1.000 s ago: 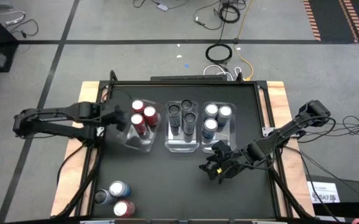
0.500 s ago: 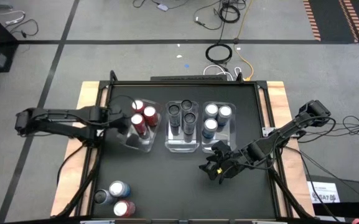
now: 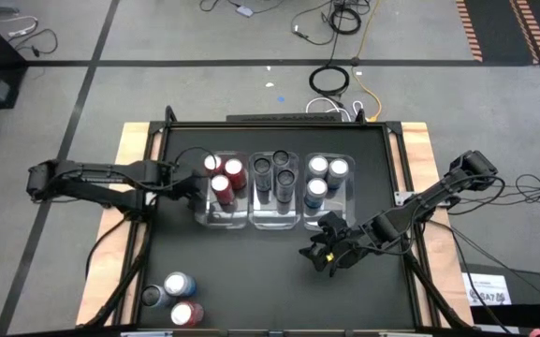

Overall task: Sort soda cans
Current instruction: Put the blue-white soda can into the middle right transparent bin

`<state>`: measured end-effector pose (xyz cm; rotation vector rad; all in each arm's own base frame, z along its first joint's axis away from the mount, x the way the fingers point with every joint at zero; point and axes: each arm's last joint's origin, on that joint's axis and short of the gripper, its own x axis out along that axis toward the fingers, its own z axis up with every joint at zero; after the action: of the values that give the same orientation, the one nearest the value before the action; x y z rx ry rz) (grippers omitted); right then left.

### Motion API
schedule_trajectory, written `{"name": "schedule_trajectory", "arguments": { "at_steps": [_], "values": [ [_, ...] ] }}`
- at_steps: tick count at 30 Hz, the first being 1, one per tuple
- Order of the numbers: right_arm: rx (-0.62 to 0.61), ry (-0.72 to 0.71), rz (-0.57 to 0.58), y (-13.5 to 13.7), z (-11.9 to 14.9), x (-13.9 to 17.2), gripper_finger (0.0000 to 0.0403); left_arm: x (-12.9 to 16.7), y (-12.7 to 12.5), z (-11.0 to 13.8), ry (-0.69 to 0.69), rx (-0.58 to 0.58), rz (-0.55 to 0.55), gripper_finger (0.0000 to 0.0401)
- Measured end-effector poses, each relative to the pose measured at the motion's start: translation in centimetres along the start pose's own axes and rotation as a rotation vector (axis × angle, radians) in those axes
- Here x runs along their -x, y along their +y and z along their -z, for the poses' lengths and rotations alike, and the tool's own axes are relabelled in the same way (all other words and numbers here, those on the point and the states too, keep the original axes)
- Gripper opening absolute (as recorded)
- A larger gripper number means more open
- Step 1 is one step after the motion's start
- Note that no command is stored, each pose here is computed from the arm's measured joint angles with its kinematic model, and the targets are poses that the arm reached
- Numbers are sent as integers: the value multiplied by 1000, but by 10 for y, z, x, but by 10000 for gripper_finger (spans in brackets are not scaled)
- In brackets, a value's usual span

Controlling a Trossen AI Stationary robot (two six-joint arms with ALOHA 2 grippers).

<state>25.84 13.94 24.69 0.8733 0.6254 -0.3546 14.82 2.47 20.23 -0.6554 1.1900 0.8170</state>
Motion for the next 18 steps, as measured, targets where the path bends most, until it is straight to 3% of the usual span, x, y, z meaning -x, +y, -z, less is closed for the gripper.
{"name": "schedule_trajectory", "arguments": {
  "at_steps": [8, 14, 18],
  "values": [
    [13, 0, 0, 0, 0, 0, 311, 10, 2, -3, -33, 10, -52, 393],
    [17, 2, -1, 0, 0, 0, 311, 44, 6, -13, -126, 32, -152, 393],
    [24, 22, -6, 0, 1, 0, 311, 75, 1, -24, -179, 32, -79, 393]
  ]
}}
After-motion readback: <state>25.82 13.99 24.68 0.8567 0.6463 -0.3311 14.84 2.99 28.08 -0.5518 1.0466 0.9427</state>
